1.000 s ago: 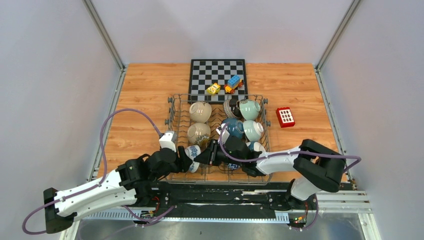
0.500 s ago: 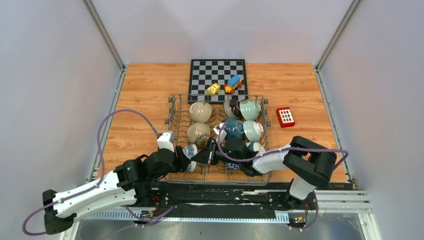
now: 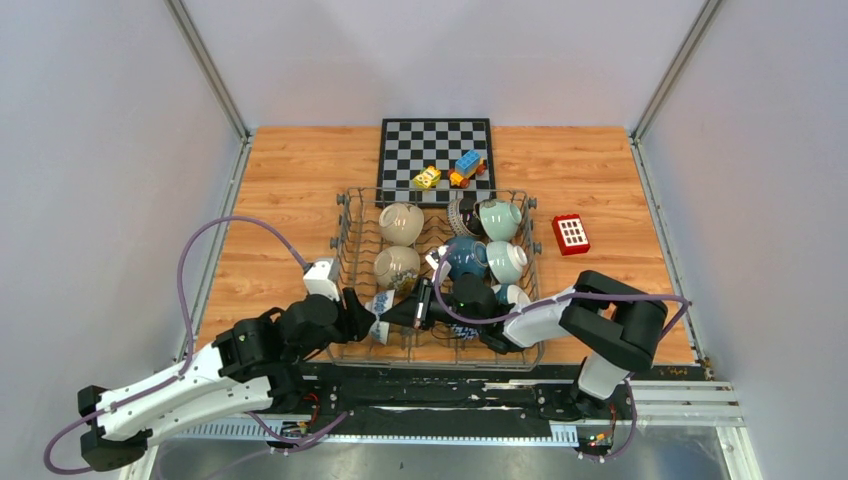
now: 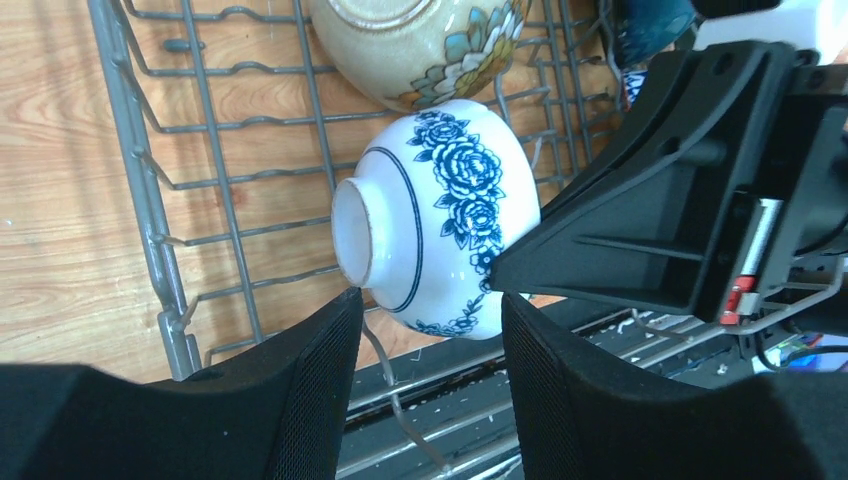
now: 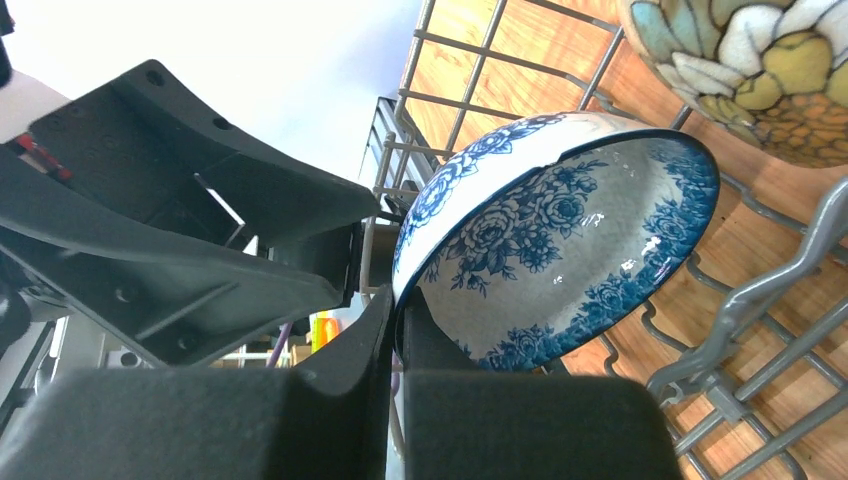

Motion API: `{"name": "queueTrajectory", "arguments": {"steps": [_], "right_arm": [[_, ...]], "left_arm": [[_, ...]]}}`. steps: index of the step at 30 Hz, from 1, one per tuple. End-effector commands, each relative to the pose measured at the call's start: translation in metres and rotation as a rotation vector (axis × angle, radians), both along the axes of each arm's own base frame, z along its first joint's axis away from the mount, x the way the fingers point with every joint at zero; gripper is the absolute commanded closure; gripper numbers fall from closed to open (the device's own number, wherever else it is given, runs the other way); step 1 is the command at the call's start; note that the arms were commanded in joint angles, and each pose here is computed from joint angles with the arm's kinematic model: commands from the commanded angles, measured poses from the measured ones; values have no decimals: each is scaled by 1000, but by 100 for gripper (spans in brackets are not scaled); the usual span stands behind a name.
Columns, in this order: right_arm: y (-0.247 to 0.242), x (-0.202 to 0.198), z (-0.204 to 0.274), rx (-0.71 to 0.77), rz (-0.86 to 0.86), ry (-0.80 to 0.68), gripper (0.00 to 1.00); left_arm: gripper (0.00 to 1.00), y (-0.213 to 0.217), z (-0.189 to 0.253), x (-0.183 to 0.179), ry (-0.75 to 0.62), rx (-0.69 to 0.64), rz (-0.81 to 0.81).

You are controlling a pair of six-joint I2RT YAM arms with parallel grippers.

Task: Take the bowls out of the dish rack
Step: Pick up the bowl from the dish rack.

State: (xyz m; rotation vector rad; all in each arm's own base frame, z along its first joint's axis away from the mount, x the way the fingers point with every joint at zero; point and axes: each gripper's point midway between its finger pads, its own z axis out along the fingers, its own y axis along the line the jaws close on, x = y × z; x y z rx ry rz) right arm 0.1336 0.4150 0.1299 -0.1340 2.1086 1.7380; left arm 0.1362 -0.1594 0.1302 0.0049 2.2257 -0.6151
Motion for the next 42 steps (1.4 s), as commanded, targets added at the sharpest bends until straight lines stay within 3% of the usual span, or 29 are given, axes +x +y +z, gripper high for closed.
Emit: {"name": "queueTrajectory", "arguments": {"steps": [1, 26, 36, 42], "right_arm": [[-3, -2, -1, 19, 17, -4, 100], [19, -17, 53, 251, 172, -66, 100], [17, -25, 80, 282, 219, -125, 100], [6, -33, 89, 221, 241, -177, 100]], "left_arm": [[44, 8, 21, 3, -37, -13, 29], [32, 44, 81, 10, -153, -32, 121], [16, 61, 103, 15, -203, -36, 191], [1, 66, 116, 18, -234, -53, 218]]}}
